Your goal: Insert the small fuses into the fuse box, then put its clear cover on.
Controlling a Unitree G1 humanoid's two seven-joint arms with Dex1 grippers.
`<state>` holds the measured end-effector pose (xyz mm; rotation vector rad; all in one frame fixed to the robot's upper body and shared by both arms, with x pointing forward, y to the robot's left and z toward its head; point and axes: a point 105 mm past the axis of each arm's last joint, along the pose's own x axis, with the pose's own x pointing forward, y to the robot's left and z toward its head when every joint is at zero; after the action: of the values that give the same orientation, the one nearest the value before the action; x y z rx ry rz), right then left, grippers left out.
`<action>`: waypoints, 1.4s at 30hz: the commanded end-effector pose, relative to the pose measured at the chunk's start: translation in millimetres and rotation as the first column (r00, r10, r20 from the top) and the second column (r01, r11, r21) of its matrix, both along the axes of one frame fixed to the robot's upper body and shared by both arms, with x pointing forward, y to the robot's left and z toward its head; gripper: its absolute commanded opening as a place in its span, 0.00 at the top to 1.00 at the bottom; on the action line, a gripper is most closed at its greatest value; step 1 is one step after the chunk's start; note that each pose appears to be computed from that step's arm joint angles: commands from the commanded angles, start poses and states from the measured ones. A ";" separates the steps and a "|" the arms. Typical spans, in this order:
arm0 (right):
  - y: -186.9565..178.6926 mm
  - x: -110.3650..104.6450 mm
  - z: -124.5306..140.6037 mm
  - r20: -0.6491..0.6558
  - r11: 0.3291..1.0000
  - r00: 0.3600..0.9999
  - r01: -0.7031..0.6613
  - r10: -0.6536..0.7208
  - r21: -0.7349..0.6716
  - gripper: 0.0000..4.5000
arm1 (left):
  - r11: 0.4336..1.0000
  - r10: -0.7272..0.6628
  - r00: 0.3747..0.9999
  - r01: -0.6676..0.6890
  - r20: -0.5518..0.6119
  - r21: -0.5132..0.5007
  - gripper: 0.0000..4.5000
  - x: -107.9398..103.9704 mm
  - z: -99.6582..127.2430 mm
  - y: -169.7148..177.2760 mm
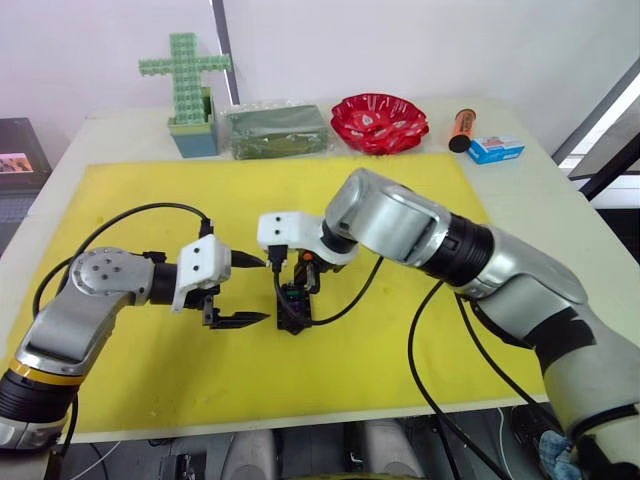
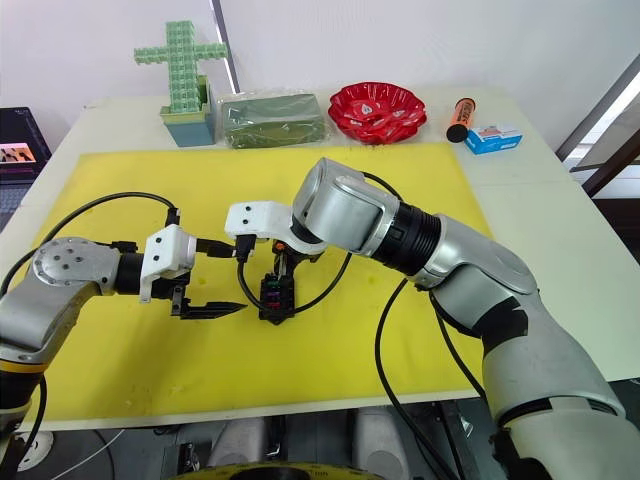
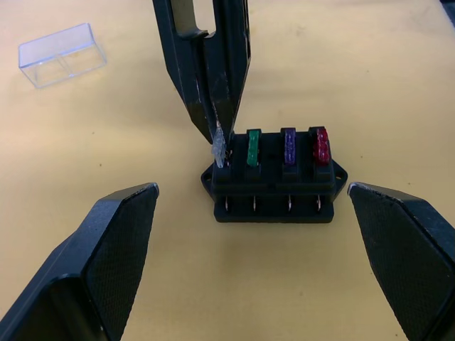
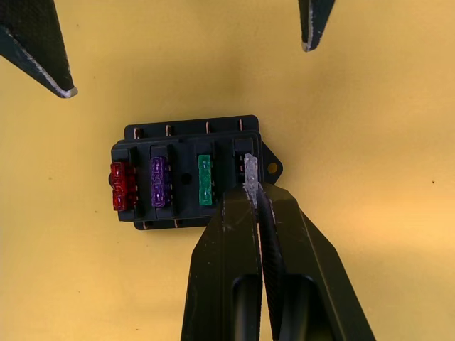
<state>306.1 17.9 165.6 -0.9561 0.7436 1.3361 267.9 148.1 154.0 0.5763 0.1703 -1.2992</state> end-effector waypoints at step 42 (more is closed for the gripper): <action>2.0 3.5 4.4 0.042 0.999 0.998 -0.038 0.039 -0.020 0.99 | 1.000 -0.005 0.999 0.006 0.037 -0.027 0.00 -2.1 7.8 -4.2</action>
<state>307.9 18.8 166.7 -1.0007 0.7278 1.3469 268.2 146.5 152.4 0.5610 0.1645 -1.2936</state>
